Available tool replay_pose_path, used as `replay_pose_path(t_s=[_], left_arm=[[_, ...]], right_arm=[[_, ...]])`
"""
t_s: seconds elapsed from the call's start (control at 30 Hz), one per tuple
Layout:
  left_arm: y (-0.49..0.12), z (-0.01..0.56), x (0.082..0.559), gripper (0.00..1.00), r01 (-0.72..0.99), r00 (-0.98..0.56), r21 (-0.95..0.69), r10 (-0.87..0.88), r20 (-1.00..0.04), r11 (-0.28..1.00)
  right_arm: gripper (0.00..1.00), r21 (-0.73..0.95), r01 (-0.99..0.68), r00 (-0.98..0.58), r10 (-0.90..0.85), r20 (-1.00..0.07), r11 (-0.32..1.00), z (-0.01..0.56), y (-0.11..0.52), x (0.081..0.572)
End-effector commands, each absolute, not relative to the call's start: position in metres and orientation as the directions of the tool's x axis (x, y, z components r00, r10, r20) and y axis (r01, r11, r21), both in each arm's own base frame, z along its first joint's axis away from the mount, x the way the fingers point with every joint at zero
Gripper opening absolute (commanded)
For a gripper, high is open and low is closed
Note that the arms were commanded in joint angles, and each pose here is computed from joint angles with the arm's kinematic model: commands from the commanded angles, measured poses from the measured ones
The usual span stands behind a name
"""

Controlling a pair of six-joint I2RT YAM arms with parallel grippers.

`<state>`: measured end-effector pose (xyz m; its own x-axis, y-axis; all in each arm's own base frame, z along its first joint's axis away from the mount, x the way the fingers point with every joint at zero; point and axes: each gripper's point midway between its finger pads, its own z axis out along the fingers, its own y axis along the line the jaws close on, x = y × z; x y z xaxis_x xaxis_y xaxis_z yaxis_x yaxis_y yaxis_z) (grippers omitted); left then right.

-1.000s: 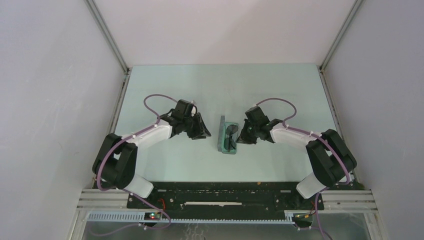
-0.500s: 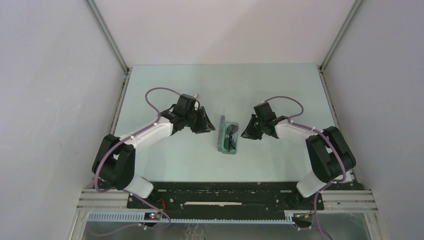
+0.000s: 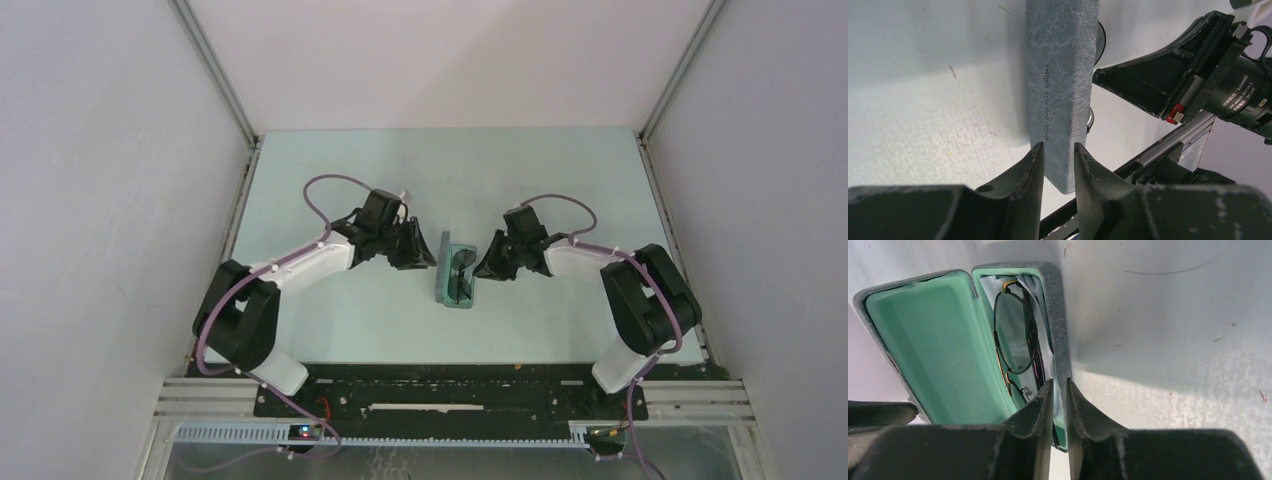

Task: Organize the sunglasses
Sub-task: Close the sunglasses case at the center of the board.

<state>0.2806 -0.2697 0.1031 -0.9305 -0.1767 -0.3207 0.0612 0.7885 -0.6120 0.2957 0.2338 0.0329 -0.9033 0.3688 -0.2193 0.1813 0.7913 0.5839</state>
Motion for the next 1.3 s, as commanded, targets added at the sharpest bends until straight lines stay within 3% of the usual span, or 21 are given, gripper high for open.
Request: replay_pose_path(t_s=[0.0, 0.37, 0.73, 1.27], left_arm=[[-0.288, 0.127, 0.289, 0.32, 0.15, -0.918, -0.643, -0.135, -0.372, 0.751], [-0.299, 0.116, 0.29, 0.28, 0.16, -0.931, -0.651, -0.106, -0.35, 0.742], [-0.32, 0.104, 0.28, 0.25, 0.18, -0.949, -0.655, -0.046, -0.312, 0.733], [-0.362, 0.09, 0.26, 0.25, 0.23, -0.96, -0.666, 0.054, -0.275, 0.71]], right_arm=[[0.22, 0.614, 0.174, -0.906, 0.37, -0.207, 0.77, 0.031, 0.241, 0.3], [0.2, 0.612, 0.183, -0.913, 0.364, -0.185, 0.769, 0.021, 0.243, 0.299], [0.11, 0.613, 0.183, -0.916, 0.36, -0.178, 0.768, 0.02, 0.246, 0.297], [0.1, 0.604, 0.172, -0.921, 0.344, -0.182, 0.778, 0.02, 0.25, 0.291]])
